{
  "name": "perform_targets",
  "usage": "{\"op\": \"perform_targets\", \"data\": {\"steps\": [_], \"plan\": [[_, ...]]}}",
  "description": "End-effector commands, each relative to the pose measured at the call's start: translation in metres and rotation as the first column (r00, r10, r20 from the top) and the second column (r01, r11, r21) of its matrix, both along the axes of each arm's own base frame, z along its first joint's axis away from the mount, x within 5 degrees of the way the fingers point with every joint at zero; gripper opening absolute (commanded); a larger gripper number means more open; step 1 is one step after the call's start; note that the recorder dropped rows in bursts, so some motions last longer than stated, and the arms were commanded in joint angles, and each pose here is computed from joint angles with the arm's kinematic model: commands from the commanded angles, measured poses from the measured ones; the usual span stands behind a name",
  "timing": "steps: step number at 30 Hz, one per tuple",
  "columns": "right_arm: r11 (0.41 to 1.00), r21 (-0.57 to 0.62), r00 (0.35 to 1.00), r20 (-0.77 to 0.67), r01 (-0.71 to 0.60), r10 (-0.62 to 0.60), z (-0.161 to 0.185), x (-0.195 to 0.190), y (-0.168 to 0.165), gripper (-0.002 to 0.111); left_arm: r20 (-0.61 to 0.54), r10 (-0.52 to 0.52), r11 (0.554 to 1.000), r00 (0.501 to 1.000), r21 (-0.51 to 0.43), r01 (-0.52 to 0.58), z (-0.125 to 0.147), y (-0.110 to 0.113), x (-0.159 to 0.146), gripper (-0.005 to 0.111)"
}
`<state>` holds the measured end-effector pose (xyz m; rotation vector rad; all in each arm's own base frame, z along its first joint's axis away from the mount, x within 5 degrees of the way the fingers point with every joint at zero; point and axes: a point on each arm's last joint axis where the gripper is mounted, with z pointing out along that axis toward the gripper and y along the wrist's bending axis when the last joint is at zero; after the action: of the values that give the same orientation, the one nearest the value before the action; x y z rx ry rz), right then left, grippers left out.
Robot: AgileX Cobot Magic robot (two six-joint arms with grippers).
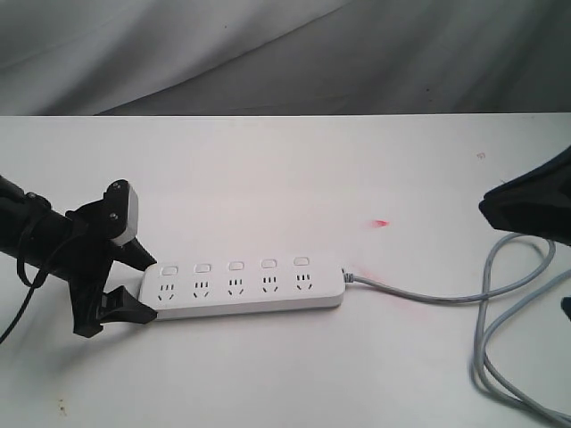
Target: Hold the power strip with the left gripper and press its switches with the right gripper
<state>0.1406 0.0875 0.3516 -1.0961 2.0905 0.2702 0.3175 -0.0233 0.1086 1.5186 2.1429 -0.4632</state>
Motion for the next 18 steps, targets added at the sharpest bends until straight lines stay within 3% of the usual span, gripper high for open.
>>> {"op": "perform_targets", "data": {"steps": [1,8,10,13,18], "plan": [[1.0,0.02,0.999,0.032,0.006,-0.007,0.004,-0.005,-0.002,0.0,-0.003,0.001,1.0,1.0,-0.01,-0.001,0.001,0.0,0.001,0.061],[0.999,0.006,0.998,0.04,0.04,-0.041,0.002,-0.003,-0.005,0.0,-0.002,-0.001,1.0,1.0,-0.01,0.001,0.001,0.0,0.001,0.061],[0.984,0.053,0.98,0.089,0.172,-0.177,0.01,-0.007,-0.016,0.0,-0.002,-0.001,1.0,1.0,-0.01,0.001,0.001,0.0,0.001,0.061],[0.922,0.241,0.904,0.233,0.304,-0.359,0.012,-0.014,-0.031,0.0,-0.002,-0.001,1.0,1.0,-0.01,0.001,0.001,0.0,0.001,0.061],[0.797,0.458,0.753,0.336,0.394,-0.565,-0.027,-0.031,-0.059,0.0,-0.003,0.001,1.0,1.0,-0.01,-0.002,0.001,0.0,0.001,0.061]]}}
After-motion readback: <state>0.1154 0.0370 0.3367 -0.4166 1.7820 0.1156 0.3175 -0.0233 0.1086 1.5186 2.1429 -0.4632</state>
